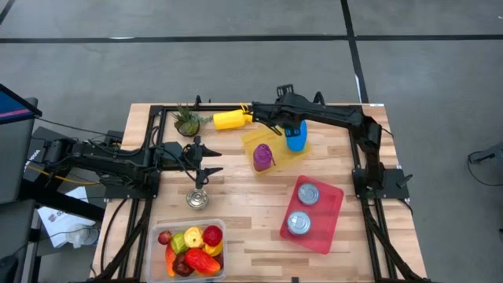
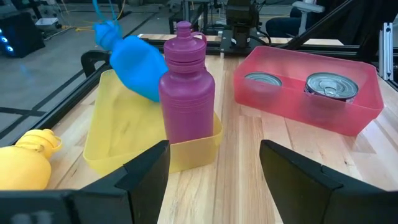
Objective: Pick & Place Food Item
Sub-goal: Adjust the blue tumbler in the yellow bin
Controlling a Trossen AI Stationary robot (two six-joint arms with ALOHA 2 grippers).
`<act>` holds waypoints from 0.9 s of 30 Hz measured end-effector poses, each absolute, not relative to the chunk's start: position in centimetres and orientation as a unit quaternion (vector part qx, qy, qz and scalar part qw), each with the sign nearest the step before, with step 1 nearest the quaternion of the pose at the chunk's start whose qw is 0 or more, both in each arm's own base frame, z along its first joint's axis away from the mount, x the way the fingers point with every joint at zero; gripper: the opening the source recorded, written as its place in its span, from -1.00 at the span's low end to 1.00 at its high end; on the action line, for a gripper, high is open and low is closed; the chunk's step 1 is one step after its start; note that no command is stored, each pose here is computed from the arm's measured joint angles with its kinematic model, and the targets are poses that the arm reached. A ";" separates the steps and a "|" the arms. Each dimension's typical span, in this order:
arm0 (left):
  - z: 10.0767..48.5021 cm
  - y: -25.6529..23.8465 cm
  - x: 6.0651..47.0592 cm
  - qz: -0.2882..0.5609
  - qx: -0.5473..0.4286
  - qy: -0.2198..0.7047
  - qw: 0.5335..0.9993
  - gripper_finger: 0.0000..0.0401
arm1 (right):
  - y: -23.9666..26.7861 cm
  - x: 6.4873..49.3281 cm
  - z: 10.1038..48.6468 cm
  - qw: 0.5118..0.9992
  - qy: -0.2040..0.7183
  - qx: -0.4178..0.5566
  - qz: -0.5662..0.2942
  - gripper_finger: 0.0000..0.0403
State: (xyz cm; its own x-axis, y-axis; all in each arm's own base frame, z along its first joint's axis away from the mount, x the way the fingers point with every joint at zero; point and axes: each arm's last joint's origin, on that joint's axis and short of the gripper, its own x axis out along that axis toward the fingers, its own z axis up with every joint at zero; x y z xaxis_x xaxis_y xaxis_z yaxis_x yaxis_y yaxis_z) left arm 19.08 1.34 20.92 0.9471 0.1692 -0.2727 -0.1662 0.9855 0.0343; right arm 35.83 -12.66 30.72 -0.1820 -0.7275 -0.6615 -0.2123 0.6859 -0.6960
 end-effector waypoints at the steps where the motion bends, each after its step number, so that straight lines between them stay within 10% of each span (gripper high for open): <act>1: 20.9 1.3 19.1 0.085 0.005 0.139 0.987 0.20 | -12.3 36.0 30.9 0.559 0.728 -0.321 -0.234 -1.00; 27: 20.9 1.4 19.1 0.087 0.007 0.140 0.986 0.20 | -5.2 35.5 33.2 0.657 0.663 -0.232 -0.274 -1.00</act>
